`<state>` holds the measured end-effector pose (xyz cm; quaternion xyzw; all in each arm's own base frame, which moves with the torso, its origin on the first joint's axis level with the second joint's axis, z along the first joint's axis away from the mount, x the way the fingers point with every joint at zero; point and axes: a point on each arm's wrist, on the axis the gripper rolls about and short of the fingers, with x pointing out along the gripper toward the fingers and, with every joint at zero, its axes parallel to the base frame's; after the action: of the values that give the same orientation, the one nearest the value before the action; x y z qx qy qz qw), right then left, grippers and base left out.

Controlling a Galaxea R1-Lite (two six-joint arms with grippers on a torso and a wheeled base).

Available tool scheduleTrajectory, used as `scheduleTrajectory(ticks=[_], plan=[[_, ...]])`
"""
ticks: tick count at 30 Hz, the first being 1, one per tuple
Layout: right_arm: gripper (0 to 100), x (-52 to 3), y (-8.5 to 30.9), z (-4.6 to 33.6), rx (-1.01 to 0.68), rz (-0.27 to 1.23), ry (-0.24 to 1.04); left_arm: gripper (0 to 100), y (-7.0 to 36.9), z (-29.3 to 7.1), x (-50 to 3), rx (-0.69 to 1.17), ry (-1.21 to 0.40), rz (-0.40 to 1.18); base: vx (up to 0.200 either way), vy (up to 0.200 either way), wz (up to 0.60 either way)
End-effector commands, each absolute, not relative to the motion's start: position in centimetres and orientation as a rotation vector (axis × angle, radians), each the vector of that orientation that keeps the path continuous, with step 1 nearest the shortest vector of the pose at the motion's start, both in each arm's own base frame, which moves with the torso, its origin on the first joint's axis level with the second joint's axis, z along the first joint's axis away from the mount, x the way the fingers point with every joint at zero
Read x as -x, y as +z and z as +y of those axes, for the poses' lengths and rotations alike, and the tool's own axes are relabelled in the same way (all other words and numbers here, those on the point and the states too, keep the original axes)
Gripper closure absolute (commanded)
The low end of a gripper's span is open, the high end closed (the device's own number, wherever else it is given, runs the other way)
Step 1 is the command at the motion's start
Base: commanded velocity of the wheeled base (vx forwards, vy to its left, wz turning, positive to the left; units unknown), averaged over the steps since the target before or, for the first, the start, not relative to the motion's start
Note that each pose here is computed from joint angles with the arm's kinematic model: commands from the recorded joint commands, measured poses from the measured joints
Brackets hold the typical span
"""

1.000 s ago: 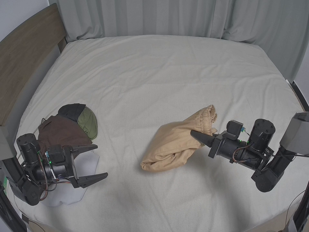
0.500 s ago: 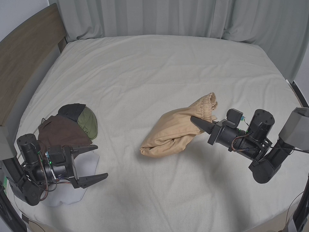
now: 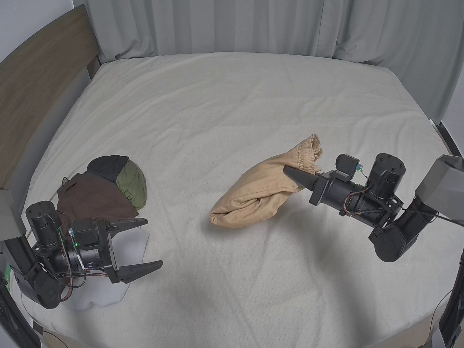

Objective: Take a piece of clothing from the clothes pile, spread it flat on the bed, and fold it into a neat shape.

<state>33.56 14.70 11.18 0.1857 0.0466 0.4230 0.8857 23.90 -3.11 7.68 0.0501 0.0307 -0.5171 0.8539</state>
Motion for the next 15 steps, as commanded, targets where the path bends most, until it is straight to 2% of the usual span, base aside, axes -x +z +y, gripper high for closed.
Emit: scheduleTrajectory(ticks=[1,15], plan=[[100,-34.3,11.8,14.9,-0.388,0.081,0.882,0,7.6,-3.1,-23.9,-0.104,-1.088,0.067,0.000,0.000,0.00],[100,-39.6,12.8,15.1,-0.389,0.083,0.855,0,7.5,-3.2,-23.9,-0.101,-1.091,0.072,0.000,0.000,0.00]])
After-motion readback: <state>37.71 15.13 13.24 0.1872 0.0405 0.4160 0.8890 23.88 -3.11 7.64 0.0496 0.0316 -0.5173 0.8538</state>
